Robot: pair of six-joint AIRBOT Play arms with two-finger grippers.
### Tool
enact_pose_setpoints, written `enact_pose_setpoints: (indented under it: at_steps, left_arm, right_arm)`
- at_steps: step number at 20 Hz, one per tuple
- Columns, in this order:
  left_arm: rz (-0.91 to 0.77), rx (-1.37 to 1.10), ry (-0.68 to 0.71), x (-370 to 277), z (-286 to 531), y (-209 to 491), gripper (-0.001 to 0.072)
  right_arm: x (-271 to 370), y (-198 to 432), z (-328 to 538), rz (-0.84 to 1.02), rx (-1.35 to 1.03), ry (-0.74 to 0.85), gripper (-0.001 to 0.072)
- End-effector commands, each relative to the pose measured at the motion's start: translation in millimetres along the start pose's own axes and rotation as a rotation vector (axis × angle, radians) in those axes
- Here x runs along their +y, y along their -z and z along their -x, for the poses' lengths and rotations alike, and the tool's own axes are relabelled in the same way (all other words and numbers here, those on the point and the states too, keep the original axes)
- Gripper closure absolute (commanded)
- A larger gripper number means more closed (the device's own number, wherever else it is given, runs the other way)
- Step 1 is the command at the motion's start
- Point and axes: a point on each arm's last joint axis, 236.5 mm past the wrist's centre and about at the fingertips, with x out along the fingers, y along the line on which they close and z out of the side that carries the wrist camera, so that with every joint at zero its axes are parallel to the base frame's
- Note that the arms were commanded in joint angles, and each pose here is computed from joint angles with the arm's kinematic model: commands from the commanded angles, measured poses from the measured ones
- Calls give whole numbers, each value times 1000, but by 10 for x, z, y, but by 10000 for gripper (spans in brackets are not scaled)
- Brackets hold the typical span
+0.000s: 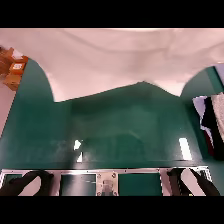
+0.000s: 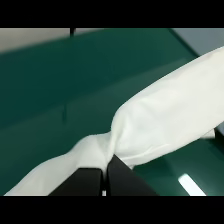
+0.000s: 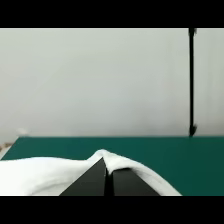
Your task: Fold the shirts.
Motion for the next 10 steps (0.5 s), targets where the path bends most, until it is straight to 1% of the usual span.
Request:
enact_pose_setpoints:
  at_steps: [1, 3, 5, 8, 10]
  left_arm:
    - [-137, -260, -46, -598, 847, -573, 683]
    - [-140, -244, -55, -593, 858, -532, 683]
    - [-100, -185, -64, -462, 725, -391, 683]
    - [-8, -58, -68, -126, 332, -41, 683]
    - [68, 61, -63, 186, -58, 325, 683]
  right_arm:
    - [482, -691, 618, 183, -230, 110, 697]
    - [441, -701, 698, 197, -239, 161, 697]
    - [306, -570, 589, 156, -194, 161, 696]
    - [13, -124, 211, 1, -70, 90, 697]
    - [-295, 355, -92, -110, 34, 52, 696]
